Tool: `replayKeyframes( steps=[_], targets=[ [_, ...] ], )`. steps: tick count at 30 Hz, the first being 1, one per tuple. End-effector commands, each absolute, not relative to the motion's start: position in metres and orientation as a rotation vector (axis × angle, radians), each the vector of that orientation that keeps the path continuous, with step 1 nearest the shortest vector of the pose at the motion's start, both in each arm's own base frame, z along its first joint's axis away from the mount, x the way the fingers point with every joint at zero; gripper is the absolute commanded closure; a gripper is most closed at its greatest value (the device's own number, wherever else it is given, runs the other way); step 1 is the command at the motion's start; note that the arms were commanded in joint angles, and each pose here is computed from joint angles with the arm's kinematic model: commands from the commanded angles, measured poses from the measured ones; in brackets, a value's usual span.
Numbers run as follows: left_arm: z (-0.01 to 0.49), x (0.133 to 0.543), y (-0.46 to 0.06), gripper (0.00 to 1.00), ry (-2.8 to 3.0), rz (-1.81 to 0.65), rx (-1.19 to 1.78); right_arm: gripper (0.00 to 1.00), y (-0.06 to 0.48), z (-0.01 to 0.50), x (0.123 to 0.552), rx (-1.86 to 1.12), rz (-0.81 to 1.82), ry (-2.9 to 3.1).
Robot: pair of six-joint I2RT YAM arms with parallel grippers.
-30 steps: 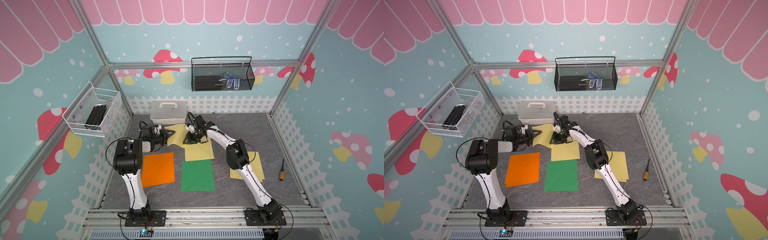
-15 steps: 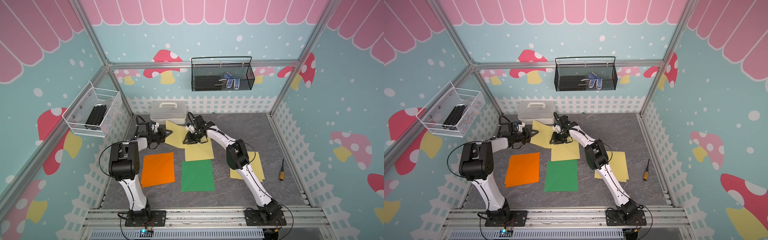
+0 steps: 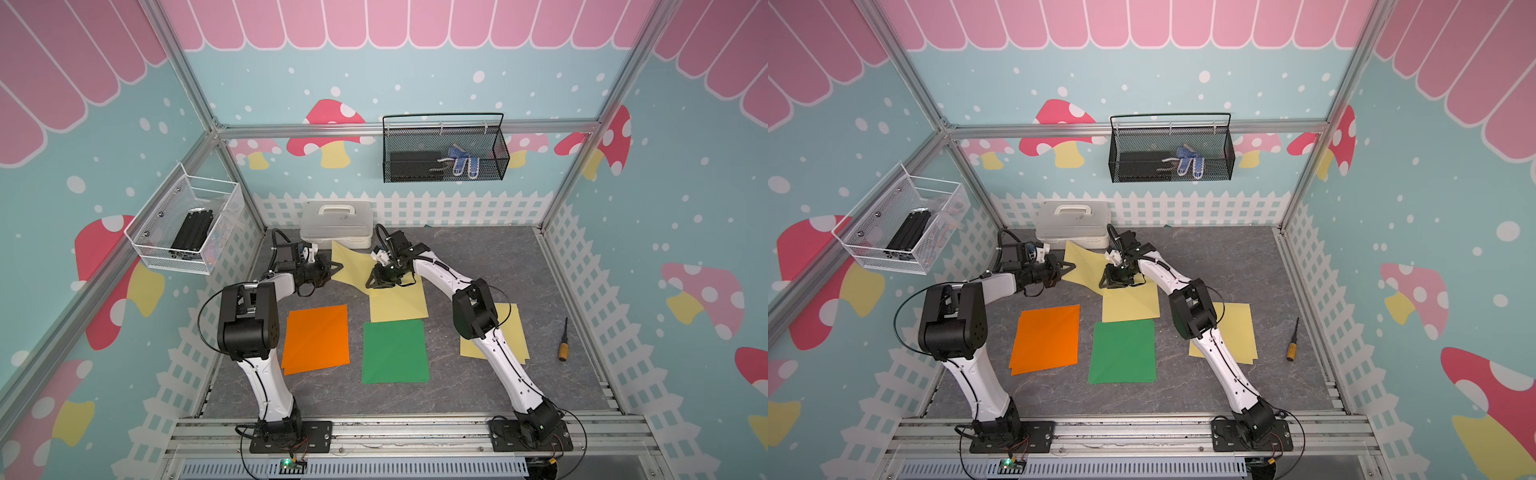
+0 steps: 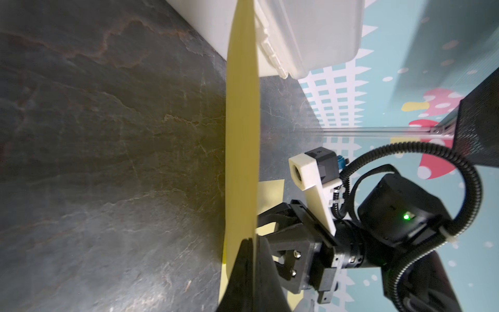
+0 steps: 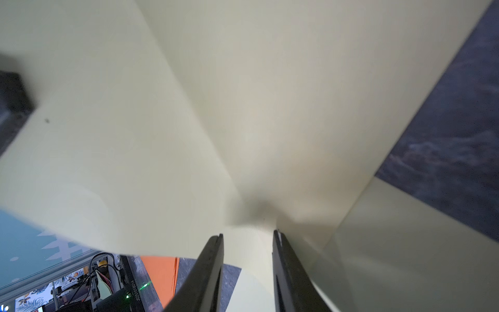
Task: Sort the scattered colored papers by color
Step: Pick up the colored paper from the center of the board.
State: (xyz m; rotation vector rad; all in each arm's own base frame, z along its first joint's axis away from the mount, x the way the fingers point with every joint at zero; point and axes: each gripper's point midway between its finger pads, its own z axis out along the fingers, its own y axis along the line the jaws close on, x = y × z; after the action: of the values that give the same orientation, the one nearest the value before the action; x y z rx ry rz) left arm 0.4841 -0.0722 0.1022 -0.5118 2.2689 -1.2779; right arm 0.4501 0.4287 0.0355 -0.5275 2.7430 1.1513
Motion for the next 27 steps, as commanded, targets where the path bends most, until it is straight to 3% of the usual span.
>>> replayKeyframes(
  steps=[1, 4, 11, 20, 27],
  targets=[
    [0.096, 0.487, -0.066, 1.0, 2.299, -1.233, -0.513, 0.65, 0.41, 0.002, 0.44, -0.489, 1.043, 2.867],
    [0.095, 0.486, -0.066, 1.0, 2.308, -1.219, -0.511, 0.61, 0.41, 0.011, 0.442, -0.497, 1.035, 2.851],
    [0.09, 0.476, -0.062, 1.0, 2.402, -1.102, -0.529, 0.35, 0.39, 0.085, 0.453, -0.516, 0.837, 2.73],
    [0.14, 0.475, -0.08, 1.0, 2.341, -1.105, -0.442, 0.32, 0.345, 0.207, 0.437, -0.501, 0.668, 2.528],
    [0.209, 0.467, -0.111, 1.0, 2.241, -1.146, -0.355, 0.29, 0.28, 0.261, 0.402, -0.375, 0.551, 2.434]
  ],
)
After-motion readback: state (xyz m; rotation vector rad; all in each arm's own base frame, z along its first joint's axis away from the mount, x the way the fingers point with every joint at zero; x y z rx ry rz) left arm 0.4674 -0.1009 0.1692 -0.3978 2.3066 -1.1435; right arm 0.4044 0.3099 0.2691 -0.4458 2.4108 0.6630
